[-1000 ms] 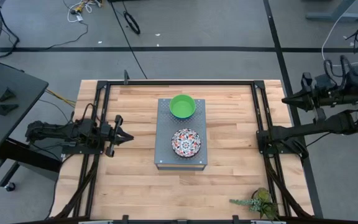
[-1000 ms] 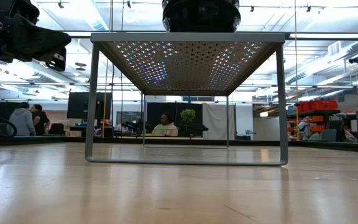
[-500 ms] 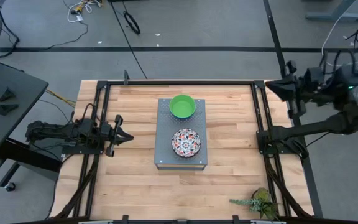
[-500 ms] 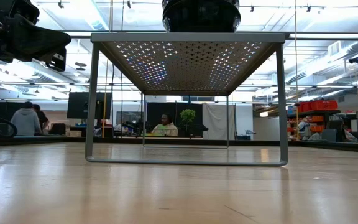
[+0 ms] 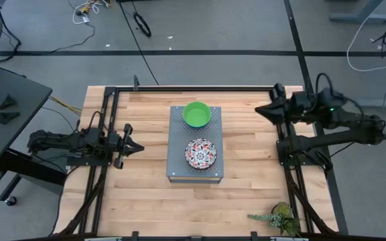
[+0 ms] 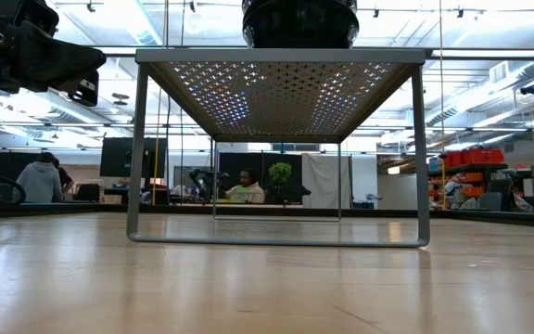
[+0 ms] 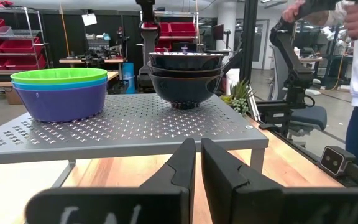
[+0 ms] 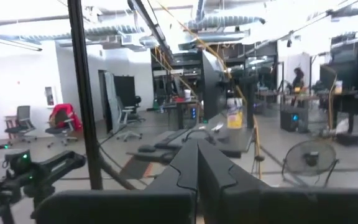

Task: Pick & Place Mini bowls
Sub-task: Return to Home Position

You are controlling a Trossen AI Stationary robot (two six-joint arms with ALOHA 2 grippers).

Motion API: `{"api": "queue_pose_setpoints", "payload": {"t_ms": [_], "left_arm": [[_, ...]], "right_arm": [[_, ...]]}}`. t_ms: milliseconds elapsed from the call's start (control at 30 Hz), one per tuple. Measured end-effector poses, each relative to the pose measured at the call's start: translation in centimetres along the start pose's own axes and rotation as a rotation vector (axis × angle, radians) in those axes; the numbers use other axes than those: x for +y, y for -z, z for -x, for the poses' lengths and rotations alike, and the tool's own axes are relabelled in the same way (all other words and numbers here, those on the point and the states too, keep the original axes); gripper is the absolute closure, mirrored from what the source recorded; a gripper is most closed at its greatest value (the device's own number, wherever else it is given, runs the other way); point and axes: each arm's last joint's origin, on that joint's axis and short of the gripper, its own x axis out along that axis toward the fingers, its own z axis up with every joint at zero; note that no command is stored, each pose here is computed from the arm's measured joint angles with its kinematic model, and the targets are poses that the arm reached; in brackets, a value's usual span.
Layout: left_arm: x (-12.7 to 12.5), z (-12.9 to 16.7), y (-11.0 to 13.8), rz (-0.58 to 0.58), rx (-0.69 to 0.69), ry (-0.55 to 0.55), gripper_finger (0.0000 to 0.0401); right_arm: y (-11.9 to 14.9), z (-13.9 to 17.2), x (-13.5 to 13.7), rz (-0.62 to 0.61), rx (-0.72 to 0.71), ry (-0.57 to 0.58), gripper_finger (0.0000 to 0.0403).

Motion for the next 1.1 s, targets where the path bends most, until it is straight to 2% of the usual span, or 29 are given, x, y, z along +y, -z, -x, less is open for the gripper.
{"api": "queue_pose_setpoints", "payload": {"t_ms": [133, 567, 733, 1100], "left_arm": [[0.0, 0.0, 0.0, 0.0, 0.0, 0.0, 0.0371], [0.0, 0.0, 0.0, 0.0, 0.0, 0.0, 0.0371], [0.0, 0.0, 0.0, 0.0, 0.0, 0.0, 0.0371], [0.0, 0.0, 0.0, 0.0, 0.0, 0.0, 0.0371]], "right_arm": [[1.7, 0.7, -0.1, -0.032, 0.025, -0.001, 0.04], [5.2, 4.7, 0.1, -0.002, -0.001, -0.004, 0.04], [7.7, 5.4, 0.0, 0.001, 0.014, -0.003, 0.04], [12.3, 5.9, -0.2, 0.033, -0.132, -0.028, 0.04]]}}
